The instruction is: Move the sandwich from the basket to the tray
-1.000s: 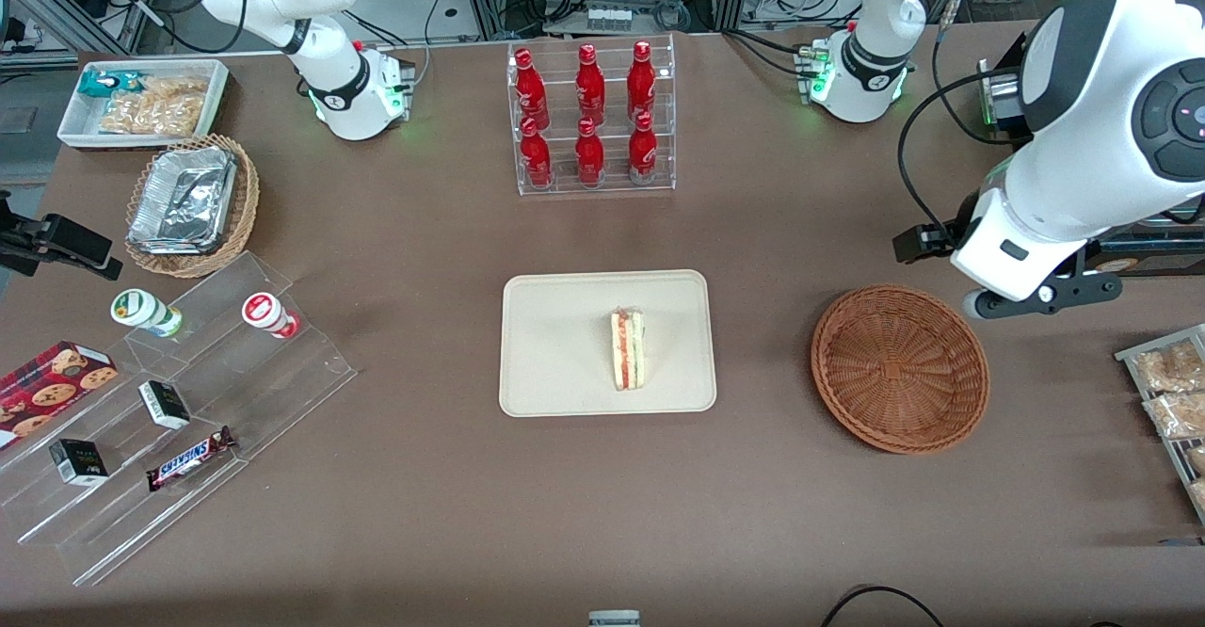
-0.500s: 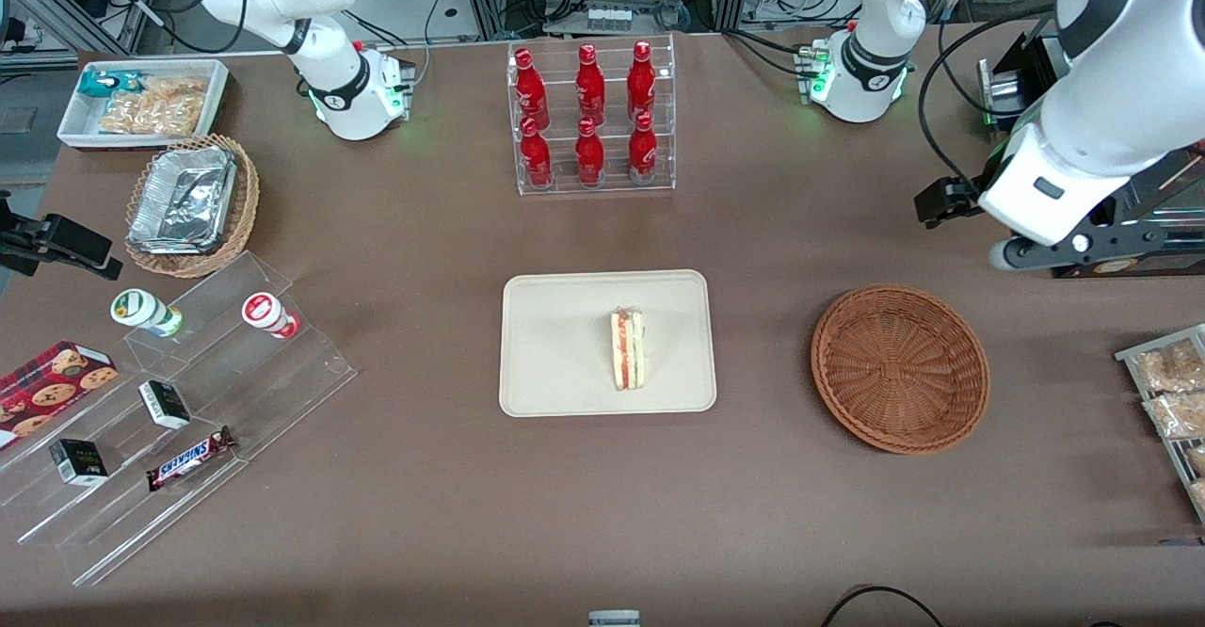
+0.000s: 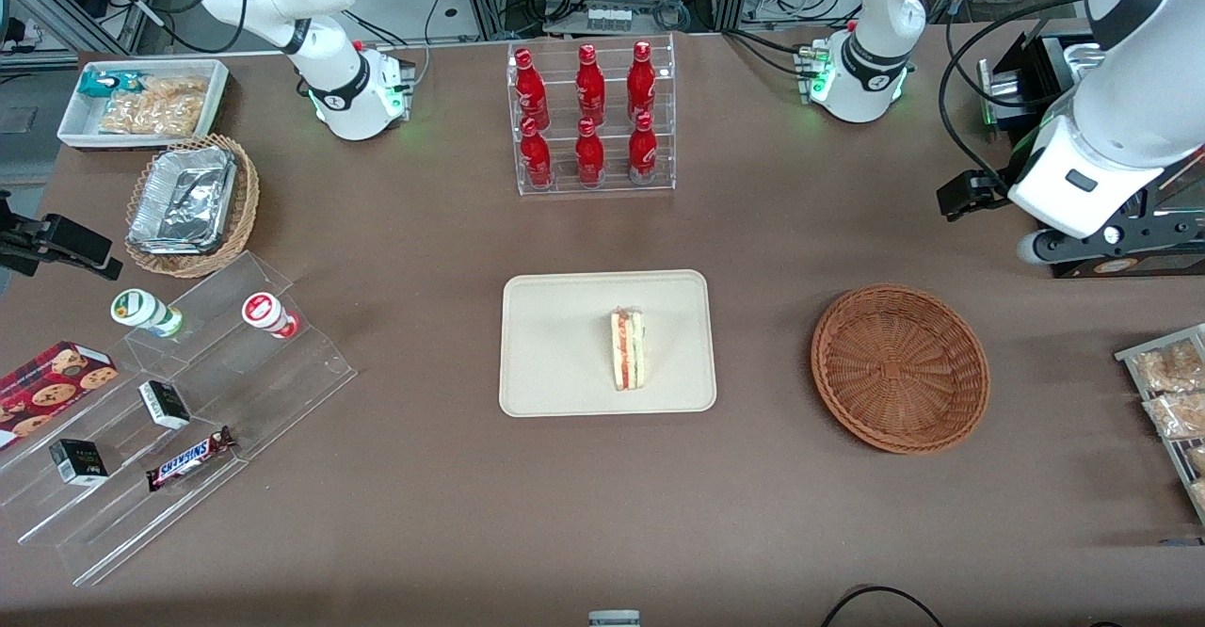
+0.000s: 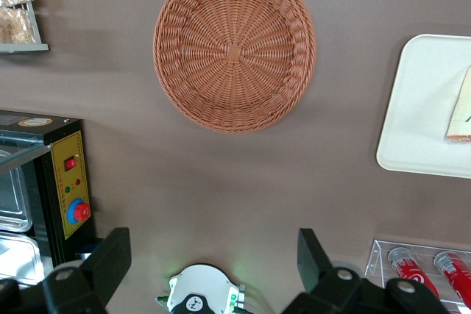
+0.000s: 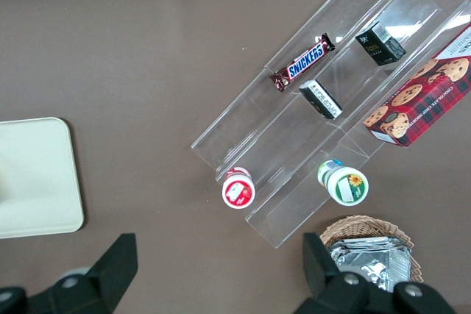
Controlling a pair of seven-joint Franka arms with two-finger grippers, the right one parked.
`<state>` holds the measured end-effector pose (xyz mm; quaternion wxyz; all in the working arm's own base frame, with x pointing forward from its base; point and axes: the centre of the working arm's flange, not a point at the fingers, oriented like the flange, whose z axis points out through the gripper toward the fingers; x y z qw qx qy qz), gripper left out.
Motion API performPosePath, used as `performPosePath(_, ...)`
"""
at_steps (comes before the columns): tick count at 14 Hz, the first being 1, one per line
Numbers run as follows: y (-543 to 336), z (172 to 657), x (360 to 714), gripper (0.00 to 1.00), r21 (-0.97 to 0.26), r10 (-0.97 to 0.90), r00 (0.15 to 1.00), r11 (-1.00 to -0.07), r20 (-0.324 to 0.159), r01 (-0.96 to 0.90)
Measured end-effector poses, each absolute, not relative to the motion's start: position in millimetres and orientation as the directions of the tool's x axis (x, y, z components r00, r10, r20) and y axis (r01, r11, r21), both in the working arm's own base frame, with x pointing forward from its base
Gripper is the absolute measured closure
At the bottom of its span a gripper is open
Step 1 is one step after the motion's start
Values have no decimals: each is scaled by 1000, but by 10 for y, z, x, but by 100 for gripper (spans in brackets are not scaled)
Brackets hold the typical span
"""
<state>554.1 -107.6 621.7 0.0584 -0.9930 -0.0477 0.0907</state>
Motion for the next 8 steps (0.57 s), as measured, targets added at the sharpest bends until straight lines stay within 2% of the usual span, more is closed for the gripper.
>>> performPosePath(8,-868,6233,5566,0,-103,122,976,-989,-180,105)
